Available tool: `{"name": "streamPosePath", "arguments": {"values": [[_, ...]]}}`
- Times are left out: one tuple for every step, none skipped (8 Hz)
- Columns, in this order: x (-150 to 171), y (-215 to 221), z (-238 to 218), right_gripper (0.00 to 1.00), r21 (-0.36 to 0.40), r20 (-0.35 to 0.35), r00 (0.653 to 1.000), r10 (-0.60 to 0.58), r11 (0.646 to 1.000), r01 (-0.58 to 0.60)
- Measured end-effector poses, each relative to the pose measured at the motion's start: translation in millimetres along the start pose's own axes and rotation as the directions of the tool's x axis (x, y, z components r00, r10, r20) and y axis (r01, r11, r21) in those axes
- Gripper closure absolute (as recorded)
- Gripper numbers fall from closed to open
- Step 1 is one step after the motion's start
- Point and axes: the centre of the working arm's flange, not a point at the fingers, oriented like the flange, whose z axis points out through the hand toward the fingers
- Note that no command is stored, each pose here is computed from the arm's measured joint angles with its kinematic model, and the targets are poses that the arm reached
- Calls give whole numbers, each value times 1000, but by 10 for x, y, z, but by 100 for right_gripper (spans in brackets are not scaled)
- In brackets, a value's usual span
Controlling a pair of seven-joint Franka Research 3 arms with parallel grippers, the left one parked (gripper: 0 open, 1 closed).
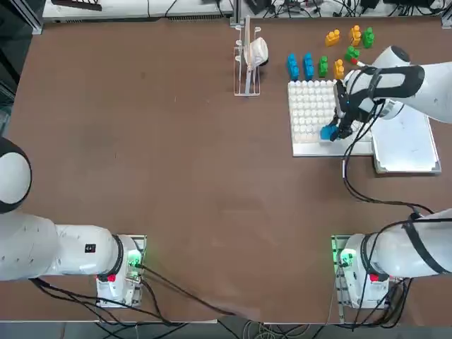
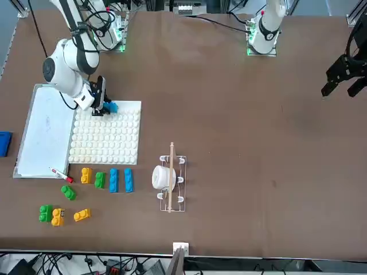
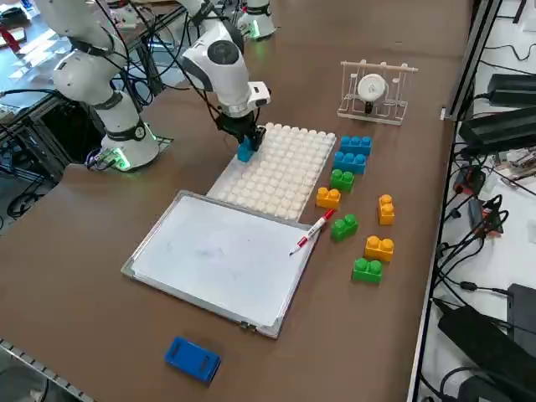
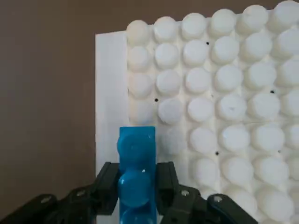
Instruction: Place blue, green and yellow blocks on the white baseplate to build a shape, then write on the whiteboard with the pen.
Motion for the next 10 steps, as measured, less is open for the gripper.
{"name": "streamPosePath", "arguments": {"values": [[-4,28,70,58,9,5,1000,0,1000,0],[-5,33,69,58,12,5,1000,0,1000,0],[-5,33,69,58,12,5,1000,-1,1000,0],[-5,33,69,58,12,5,1000,0,1000,0],[-5,33,70,58,12,5,1000,0,1000,0],[-5,33,70,58,12,5,1000,0,1000,0],[-5,33,70,58,12,5,1000,0,1000,0],[-5,34,70,58,12,5,1000,0,1000,0],[-6,33,71,58,12,5,1000,0,1000,0],[-6,33,71,58,12,5,1000,0,1000,0]]}}
